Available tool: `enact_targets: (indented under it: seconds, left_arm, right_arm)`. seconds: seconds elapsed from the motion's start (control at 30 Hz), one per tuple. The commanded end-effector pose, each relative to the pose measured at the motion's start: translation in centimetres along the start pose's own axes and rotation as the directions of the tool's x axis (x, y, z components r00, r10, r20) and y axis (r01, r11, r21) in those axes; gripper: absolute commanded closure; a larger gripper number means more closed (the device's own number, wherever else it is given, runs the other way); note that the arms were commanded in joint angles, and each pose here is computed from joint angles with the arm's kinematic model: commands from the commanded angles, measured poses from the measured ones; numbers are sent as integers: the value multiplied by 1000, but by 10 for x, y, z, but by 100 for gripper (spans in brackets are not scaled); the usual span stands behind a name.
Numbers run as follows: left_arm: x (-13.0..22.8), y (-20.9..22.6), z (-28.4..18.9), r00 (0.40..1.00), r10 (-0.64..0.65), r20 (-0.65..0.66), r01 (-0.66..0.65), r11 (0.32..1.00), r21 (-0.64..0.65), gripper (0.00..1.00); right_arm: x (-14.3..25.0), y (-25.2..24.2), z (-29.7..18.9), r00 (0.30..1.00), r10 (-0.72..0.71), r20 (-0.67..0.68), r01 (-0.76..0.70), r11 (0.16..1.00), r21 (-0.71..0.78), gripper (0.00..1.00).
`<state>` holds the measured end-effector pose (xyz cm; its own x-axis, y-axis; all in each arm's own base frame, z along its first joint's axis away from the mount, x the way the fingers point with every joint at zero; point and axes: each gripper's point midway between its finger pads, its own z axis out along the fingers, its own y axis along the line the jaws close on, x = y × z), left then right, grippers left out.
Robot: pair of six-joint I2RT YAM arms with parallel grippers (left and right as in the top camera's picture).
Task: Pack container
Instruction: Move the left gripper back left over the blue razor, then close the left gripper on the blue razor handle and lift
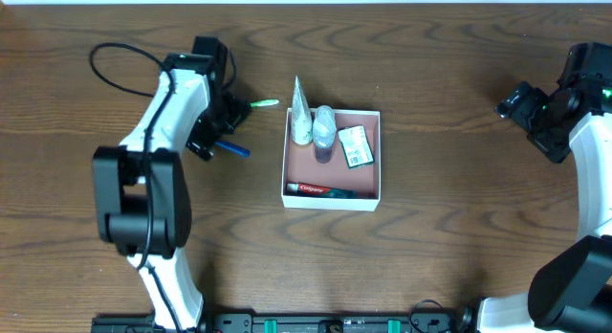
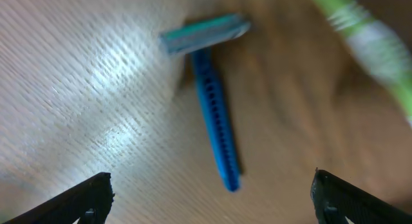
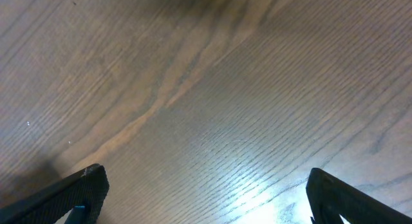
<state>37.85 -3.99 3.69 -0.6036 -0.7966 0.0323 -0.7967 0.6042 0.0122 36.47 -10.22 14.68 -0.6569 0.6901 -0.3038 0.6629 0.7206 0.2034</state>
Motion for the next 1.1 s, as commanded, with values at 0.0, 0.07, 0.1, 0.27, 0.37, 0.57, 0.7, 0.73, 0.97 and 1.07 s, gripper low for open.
enact_targets:
  seconds: [0.0,0.07,0.1,0.27,0.37,0.57,0.7,0.73,0.97,1.07]
  left_arm:
    - [4,4,9,999,-25,-44,24,999,-26,2]
    - [4,6,13,998,-26,-49,24,999,-41,2]
    - [4,6,15,998,-26,-48,24,999,-45,2]
    - [-2,2,15,999,48,-25,-48,998,-28,2]
    - [-5,4,17,998,69,-6,-69,997,-39,2]
    - [-8,3,22,997,74,12,-74,997,-30,2]
    - [-9,2,26,997,78,18,-77,997,-24,1]
    - [-9,3,28,997,78,17,-77,997,-24,1]
    - [-8,4,39,996,82,23,-82,996,-17,5]
    - [-10,4,40,996,85,34,-85,996,-16,16]
  right_arm:
    - [2,3,2,1000,-7,-9,7,1000,-3,1]
    - [2,3,2,1000,-7,-9,7,1000,-3,1]
    - [2,3,2,1000,-7,-9,7,1000,-3,1]
    - [2,3,2,1000,-7,-9,7,1000,-3,1]
    - [2,3,2,1000,-7,-8,7,1000,-3,1]
    - [2,3,2,1000,-7,-9,7,1000,-3,1]
    - [2,3,2,1000,-7,-9,7,1000,-3,1]
    - [2,3,2,1000,-7,-9,7,1000,-3,1]
    - [2,3,2,1000,-7,-9,7,1000,-3,1]
    - [2,3,2,1000,-7,-9,7,1000,-3,1]
